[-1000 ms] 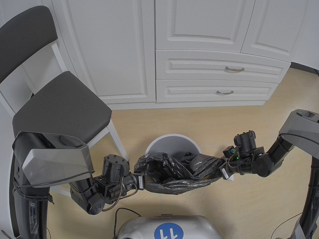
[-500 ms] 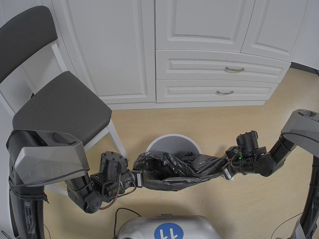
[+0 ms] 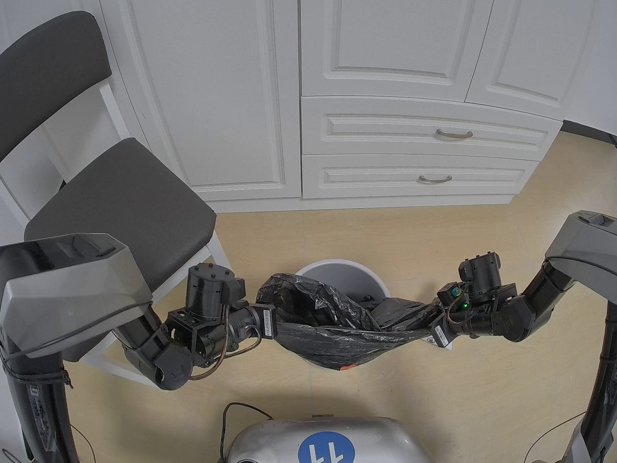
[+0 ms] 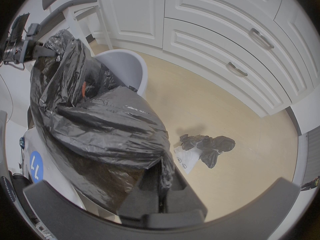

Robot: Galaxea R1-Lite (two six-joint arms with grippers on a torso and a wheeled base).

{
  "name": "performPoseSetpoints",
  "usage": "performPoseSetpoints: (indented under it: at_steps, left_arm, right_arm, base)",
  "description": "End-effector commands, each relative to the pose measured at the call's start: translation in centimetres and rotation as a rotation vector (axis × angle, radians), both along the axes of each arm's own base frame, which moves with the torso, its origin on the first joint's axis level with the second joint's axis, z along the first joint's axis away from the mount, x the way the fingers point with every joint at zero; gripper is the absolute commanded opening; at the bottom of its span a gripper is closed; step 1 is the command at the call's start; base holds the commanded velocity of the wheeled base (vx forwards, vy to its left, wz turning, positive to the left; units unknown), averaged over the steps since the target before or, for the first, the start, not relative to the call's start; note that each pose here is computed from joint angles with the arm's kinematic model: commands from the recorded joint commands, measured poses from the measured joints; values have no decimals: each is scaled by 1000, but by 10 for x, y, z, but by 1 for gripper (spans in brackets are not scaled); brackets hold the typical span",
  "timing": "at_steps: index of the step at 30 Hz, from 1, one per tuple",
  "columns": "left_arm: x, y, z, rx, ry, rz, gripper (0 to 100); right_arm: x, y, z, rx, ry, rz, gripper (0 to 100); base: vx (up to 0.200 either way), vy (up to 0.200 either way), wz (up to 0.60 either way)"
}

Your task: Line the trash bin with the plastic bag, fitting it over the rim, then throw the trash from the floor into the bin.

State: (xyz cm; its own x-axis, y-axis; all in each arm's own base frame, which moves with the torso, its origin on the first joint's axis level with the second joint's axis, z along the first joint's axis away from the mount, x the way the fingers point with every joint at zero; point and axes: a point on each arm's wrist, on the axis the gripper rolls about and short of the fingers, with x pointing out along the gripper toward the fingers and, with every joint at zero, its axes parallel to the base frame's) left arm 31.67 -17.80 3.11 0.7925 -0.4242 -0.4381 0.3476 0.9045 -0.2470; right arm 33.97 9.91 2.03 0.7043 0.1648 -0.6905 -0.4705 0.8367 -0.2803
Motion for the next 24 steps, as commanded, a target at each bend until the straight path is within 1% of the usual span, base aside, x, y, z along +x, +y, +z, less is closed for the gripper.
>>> performPoseSetpoints:
  at_steps: [1, 6, 8, 9, 10, 11, 15, 18, 20, 21, 24]
  left_arm:
    - [4, -1, 10, -15, -30, 4, 0]
    - [4, 0, 8, -12, -24, 5, 0]
    - [4, 0, 8, -12, -24, 5, 0]
    - [4, 0, 9, -14, -25, 4, 0]
    - [4, 0, 10, -15, -28, 4, 0]
    - [4, 0, 11, -18, -28, 0, 100]
    - [0, 1, 12, -18, -25, -6, 100]
    - [-5, 2, 8, -9, -7, -12, 100]
    - [-6, 3, 6, -7, -3, -12, 100]
    - [-6, 3, 6, -6, -2, -10, 100]
    - [-4, 5, 7, -9, -5, -6, 100]
  right_arm:
    - [0, 0, 0, -1, 1, 0, 0]
    - [0, 0, 0, -2, 1, 1, 0]
    - [-1, 0, -1, -16, 2, 14, 0]
    - [-2, -1, -1, -24, 0, 20, 100]
    - [-3, -1, 0, -27, -1, 23, 100]
    - [-3, -1, 1, -27, -4, 24, 100]
    - [-12, -7, 15, -13, -14, 35, 100]
    - [-22, -17, 31, -2, -33, 95, 100]
    - [-24, -20, 38, 0, -49, 107, 100]
    - [-27, -21, 48, 6, -78, 106, 100]
    - [-31, -20, 64, 32, -130, 105, 100]
  base:
    - [0, 0, 0]
    - [0, 0, 0]
    - [0, 0, 0]
    - [0, 0, 0]
    - [0, 0, 0]
    - [0, 0, 0]
    - [0, 0, 0]
    - [0, 0, 0]
    - [0, 0, 0]
    - [0, 0, 0]
    - [0, 0, 0]
